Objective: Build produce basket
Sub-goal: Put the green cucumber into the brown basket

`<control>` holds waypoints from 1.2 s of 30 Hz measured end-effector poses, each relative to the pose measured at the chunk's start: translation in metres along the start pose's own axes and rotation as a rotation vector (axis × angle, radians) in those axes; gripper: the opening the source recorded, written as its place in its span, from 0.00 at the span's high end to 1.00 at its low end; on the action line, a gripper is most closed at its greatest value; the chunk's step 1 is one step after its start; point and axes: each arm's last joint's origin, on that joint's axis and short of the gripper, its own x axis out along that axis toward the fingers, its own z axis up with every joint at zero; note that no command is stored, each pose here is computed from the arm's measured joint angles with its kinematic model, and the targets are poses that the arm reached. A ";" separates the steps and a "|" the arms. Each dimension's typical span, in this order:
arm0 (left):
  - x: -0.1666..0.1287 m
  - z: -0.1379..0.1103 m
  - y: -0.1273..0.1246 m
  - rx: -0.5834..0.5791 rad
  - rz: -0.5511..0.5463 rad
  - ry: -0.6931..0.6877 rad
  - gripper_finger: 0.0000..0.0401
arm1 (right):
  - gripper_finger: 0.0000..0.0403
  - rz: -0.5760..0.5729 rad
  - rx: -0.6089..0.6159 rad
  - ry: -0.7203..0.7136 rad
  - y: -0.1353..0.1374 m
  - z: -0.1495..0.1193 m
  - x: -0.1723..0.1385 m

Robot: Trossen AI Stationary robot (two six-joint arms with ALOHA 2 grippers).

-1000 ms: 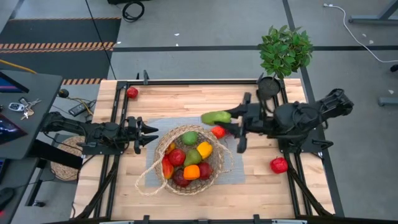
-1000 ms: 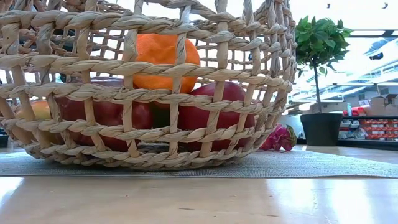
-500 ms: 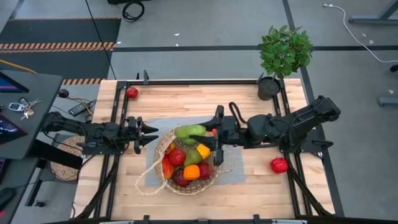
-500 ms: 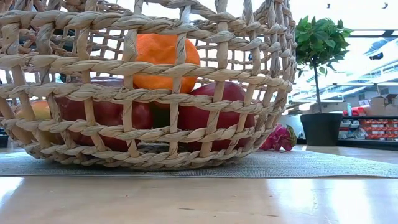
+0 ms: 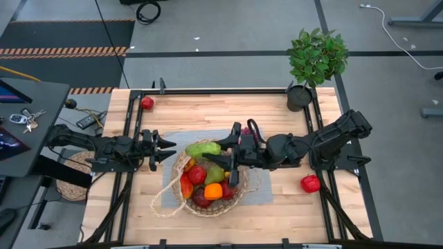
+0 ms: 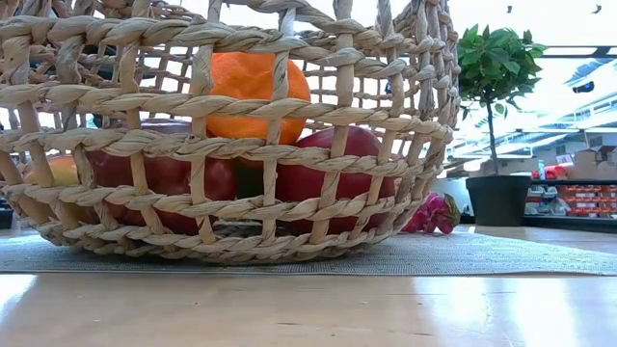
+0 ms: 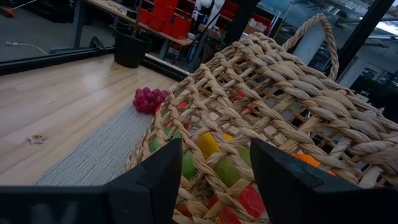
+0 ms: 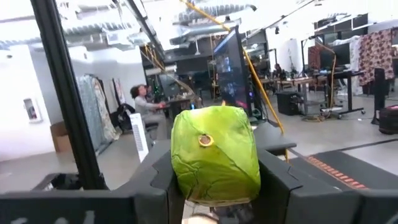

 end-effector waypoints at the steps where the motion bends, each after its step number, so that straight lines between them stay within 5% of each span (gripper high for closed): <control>1: 0.000 0.000 0.000 0.000 0.000 0.000 0.51 | 0.64 0.002 -0.006 0.010 0.000 -0.001 0.000; 19: 0.000 0.000 0.000 0.000 0.000 0.000 0.51 | 0.64 0.165 0.036 0.514 -0.003 -0.047 -0.002; 36: 0.000 0.000 0.000 0.000 0.001 0.001 0.52 | 0.64 -0.034 -0.065 0.916 0.018 -0.079 0.054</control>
